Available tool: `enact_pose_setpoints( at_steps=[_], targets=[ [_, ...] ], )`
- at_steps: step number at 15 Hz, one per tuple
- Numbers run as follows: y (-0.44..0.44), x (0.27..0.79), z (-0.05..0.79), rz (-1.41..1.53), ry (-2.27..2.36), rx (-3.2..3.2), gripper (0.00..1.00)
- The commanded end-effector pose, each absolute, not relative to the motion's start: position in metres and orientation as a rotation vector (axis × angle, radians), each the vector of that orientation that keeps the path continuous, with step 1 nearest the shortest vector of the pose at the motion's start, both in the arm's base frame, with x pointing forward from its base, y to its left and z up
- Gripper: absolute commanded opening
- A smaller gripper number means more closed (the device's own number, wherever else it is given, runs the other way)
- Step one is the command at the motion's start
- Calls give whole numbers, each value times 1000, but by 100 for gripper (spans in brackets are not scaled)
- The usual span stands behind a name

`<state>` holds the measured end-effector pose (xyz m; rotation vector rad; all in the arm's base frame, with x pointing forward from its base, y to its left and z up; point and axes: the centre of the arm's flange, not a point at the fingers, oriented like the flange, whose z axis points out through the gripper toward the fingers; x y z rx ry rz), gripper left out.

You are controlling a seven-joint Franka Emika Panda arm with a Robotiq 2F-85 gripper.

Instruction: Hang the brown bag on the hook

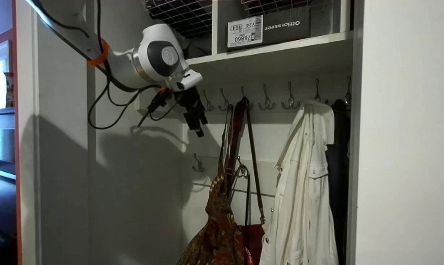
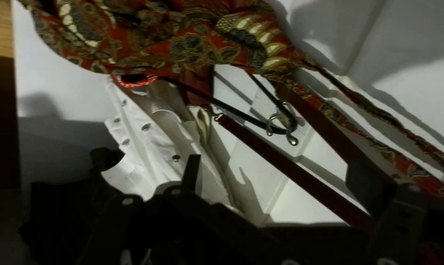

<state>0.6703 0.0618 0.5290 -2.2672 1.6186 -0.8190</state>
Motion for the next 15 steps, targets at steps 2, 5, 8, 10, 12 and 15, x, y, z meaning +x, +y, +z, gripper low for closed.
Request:
enact_pose_setpoints(
  at_steps=[2, 5, 8, 10, 12, 15],
  targets=[
    [45, 628, 544, -767, 1585, -2530, 100],
    [39, 611, 552, -749, 1448, -2699, 100],
    [42, 599, 561, -720, 1219, -2817, 100],
    [45, 593, 566, -709, 1071, -2870, 100],
    [48, 587, 571, -707, 973, -2919, 100],
    [51, 576, 581, -730, 923, -2971, 100]
  ],
)
